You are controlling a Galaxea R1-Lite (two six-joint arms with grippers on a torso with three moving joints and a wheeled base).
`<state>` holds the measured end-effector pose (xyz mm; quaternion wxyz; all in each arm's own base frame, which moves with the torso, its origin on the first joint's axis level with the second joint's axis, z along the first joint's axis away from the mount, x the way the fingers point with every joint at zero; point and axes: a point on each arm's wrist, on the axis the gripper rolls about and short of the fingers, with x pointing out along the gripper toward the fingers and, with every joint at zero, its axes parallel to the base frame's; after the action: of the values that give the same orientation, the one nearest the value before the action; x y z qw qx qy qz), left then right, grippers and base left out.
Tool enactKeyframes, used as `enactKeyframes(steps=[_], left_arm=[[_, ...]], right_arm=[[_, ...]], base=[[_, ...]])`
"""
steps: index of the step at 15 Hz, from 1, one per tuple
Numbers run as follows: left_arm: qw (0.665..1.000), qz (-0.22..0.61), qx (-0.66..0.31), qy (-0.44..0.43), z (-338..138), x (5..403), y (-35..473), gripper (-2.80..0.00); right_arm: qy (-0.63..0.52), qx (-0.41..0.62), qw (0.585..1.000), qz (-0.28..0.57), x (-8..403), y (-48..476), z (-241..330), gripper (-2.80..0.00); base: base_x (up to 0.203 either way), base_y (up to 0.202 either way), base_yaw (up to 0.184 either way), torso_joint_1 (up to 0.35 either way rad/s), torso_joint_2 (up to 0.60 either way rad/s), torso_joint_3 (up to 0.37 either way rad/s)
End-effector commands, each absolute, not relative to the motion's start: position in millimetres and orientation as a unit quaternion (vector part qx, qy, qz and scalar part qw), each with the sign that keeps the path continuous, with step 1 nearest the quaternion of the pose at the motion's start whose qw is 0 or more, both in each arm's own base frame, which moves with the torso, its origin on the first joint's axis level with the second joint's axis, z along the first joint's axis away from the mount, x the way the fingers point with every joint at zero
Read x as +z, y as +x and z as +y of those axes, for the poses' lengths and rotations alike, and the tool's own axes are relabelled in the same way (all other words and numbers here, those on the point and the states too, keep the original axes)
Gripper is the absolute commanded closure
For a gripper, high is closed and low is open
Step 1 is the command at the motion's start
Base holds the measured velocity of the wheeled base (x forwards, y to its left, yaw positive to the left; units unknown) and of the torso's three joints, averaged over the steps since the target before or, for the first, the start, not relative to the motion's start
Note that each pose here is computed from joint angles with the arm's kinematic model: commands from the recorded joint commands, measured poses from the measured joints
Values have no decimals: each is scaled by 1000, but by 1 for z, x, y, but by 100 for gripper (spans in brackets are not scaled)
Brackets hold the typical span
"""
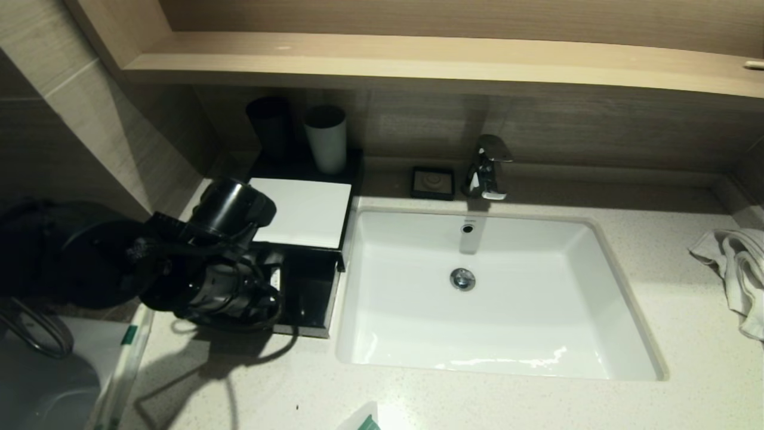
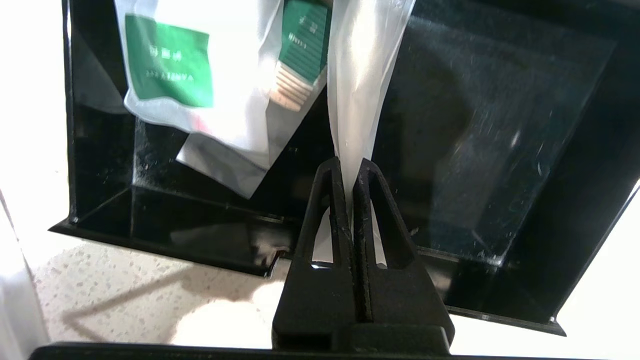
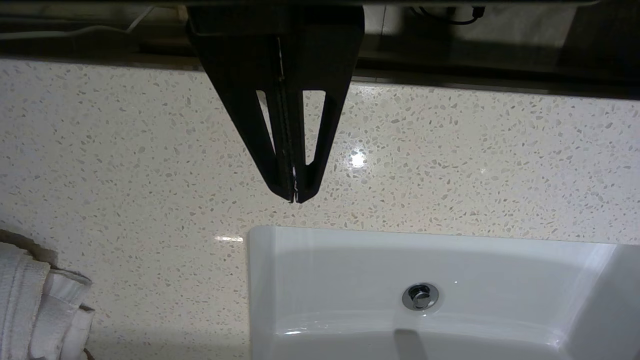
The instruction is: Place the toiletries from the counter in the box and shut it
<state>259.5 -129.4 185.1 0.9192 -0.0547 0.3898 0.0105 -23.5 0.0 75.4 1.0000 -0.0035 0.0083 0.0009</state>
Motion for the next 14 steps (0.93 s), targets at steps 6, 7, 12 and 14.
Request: enactKeyframes(steps=[6, 7, 12, 14], left_arm=[[920, 388, 12, -55, -131, 182, 262, -280], [920, 389, 11, -56, -131, 182, 262, -280], [928, 366, 5, -66, -131, 191, 262, -280], [935, 346, -1, -76, -129, 201, 258, -280]], right_arm=[[-4, 1, 1000, 8, 75, -24, 0, 0], [-4, 1, 1000, 8, 75, -24, 0, 0], [-4, 1, 1000, 8, 75, -24, 0, 0], [-4, 0, 1000, 8, 75, -24, 0, 0]], base=[[0, 0, 0, 0, 0, 0], [0, 0, 0, 0, 0, 0], [0, 0, 0, 0, 0, 0], [0, 0, 0, 0, 0, 0]])
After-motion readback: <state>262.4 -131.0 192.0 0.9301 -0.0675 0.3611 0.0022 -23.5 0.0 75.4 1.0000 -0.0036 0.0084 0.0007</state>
